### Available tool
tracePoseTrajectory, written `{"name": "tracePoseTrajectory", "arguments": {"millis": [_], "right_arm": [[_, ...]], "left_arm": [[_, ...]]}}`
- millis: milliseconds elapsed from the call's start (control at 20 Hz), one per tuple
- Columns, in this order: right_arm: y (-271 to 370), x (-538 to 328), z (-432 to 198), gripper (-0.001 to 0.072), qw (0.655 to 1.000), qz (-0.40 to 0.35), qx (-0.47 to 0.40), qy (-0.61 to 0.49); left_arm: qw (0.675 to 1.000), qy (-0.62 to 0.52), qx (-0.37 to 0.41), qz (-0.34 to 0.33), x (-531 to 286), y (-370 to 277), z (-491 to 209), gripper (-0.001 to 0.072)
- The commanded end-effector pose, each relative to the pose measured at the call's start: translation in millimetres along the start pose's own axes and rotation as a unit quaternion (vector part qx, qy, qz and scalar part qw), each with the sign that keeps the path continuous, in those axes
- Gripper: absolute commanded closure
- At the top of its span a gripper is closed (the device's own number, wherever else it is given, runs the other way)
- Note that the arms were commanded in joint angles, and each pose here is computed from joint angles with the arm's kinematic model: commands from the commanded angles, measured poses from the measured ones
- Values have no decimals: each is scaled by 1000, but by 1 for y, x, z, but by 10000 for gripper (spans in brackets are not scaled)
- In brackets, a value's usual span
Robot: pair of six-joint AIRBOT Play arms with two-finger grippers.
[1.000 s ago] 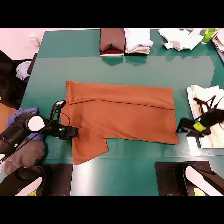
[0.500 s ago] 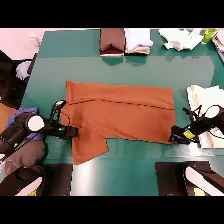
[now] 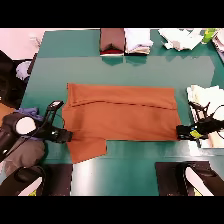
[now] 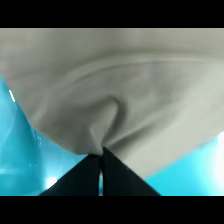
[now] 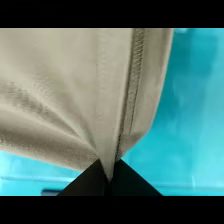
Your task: Fold the shirts.
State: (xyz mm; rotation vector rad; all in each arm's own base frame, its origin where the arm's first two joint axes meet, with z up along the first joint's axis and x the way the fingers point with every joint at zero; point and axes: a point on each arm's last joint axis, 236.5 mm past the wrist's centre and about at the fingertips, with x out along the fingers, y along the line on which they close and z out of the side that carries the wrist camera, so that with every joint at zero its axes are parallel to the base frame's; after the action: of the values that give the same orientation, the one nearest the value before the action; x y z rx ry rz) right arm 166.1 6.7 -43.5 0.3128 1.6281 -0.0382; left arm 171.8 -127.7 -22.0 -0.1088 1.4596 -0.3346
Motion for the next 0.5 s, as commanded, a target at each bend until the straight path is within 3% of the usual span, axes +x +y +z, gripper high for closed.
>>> {"name": "tracePoseTrajectory", "arguments": {"millis": [0, 200, 450], "right_arm": [[-9, -27, -18, 692, 999, -27, -12, -17], [-9, -37, -14, 692, 998, -31, -15, -45], [-2, -60, 52, 692, 996, -26, -16, -83]], "left_arm": [[1000, 28, 7, -4, -24, -3, -34, 686], [999, -38, 27, -16, -51, -16, -4, 686], [991, -119, 61, 17, -63, -14, 74, 685]]}}
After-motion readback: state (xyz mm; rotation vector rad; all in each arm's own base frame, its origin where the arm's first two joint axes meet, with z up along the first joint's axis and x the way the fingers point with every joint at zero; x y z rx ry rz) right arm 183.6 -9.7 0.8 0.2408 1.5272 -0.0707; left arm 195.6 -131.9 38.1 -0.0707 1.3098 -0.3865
